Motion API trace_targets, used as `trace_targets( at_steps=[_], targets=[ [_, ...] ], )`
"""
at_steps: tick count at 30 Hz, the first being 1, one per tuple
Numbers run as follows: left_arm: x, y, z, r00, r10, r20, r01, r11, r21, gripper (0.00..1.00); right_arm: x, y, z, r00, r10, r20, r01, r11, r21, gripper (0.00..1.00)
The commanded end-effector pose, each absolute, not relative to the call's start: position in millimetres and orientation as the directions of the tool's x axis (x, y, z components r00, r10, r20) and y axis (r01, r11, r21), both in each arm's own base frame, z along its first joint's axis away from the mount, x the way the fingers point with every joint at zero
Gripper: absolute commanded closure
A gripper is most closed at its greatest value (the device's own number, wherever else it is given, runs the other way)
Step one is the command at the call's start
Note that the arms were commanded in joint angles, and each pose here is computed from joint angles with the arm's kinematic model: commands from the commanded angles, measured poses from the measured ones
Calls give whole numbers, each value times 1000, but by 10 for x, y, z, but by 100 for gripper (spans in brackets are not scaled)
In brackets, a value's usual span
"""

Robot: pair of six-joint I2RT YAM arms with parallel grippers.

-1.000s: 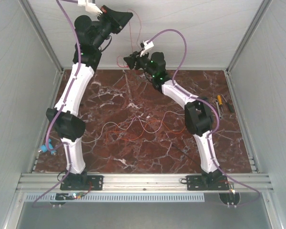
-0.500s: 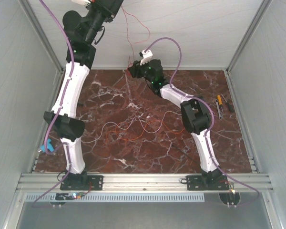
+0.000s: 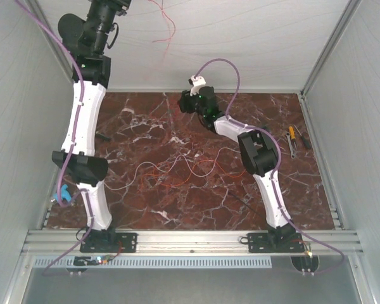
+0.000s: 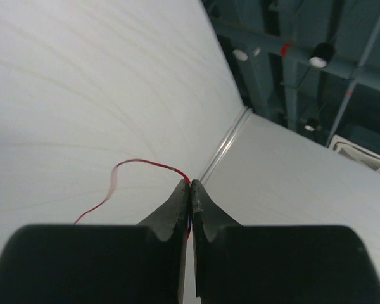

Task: Zip-tie the wires
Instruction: Untie the cable at the center of the board.

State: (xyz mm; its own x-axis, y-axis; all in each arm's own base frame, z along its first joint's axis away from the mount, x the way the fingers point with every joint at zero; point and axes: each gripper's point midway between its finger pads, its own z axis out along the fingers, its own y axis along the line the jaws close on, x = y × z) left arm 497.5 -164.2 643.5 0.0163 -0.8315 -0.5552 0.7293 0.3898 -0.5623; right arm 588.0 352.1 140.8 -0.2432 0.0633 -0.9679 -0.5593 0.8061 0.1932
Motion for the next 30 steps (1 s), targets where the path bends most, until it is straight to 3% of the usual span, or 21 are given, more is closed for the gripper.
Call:
trace_targets(
  at_steps=[1,10,20,25,30],
  targets=[
    [4262,-1504,7152,87,-876,-474,863,305,-403,100,5893,3495,1174,-278,59,-959,-532,822,205,57],
    [4211,-1437,7138,83,-866,-493,870,304,-389,100,5868,3565,1334,-255,68,-965,-550,811,202,54],
    [4379,-1503,6784,-15,-858,-513,835,272,-479,100,5773,3055,2295,-145,113,-983,-495,852,171,48],
    [4412,-1552,6641,-114,-873,-474,820,188,-541,100,5377,2860,2706,-97,126,-987,-570,806,159,44],
    [4326,-1625,6609,-148,-887,-438,820,138,-556,100,4452,3068,3142,-47,231,-972,-803,570,174,38]
  ],
)
